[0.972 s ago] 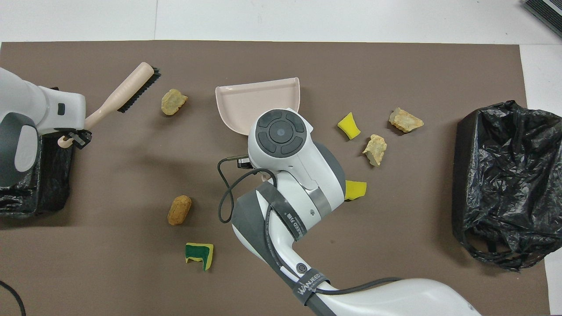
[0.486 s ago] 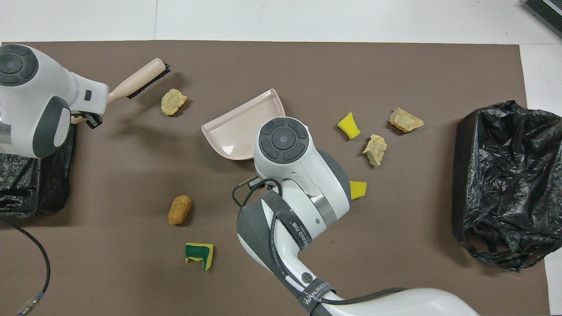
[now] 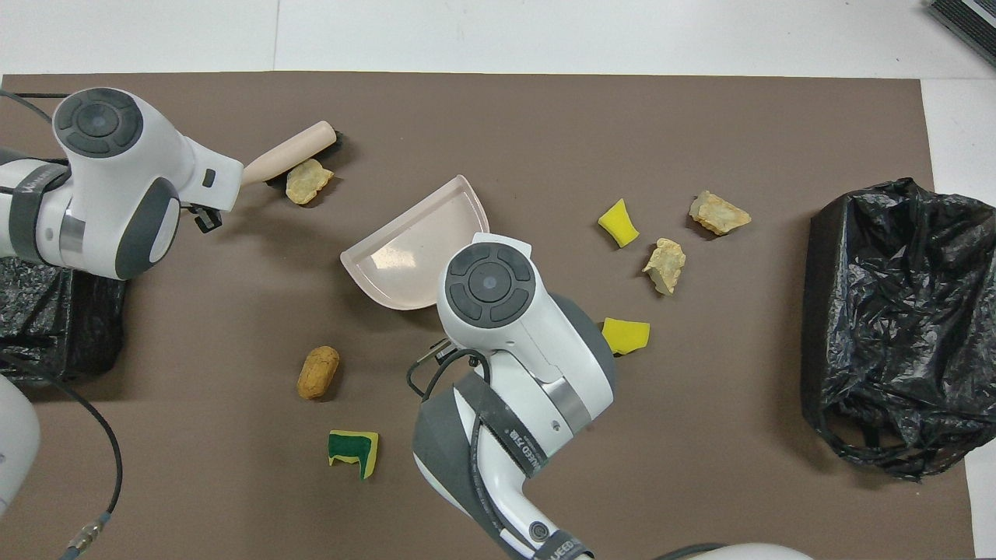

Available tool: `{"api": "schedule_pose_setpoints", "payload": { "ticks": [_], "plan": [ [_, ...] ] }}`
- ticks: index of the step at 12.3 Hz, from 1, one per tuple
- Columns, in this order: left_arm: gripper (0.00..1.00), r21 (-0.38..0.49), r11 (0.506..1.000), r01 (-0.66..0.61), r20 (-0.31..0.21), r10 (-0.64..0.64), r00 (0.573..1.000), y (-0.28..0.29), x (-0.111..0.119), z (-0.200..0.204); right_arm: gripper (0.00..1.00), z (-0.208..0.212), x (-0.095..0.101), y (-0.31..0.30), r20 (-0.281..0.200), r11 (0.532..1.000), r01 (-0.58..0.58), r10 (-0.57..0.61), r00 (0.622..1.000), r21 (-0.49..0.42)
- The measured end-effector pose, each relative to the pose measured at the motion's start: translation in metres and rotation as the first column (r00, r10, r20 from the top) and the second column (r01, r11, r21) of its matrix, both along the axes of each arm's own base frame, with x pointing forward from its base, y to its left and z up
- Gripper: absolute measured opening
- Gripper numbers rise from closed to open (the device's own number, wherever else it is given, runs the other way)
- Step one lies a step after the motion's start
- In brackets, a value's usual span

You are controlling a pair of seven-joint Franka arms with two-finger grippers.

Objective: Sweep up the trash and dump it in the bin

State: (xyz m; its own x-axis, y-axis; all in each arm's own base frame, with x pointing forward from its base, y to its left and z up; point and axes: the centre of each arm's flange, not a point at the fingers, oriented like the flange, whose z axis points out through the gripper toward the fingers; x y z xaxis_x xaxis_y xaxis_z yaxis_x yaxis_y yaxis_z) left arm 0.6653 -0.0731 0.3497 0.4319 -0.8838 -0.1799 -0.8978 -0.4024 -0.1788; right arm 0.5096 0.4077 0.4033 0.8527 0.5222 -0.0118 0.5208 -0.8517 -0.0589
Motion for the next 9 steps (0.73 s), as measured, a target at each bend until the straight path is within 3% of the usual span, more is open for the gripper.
{"api": "schedule_pose_setpoints", "payload": {
  "ticks": [5, 9],
  "plan": [
    [0.28, 0.051, 0.995, 0.089, -0.116, -0.083, 0.99, 0.014, -0.081, 0.006, 0.33, -0.006, 0.006, -0.001, 0.061, 0.998, -0.042, 0.04, 0.997, 0.039],
    [0.28, 0.079, 0.996, 0.03, -0.138, -0.019, 0.99, 0.025, -0.14, 0.017, 0.33, -0.015, -0.006, 0.005, 0.041, 0.993, -0.113, 0.112, 0.993, 0.036]
  ]
}}
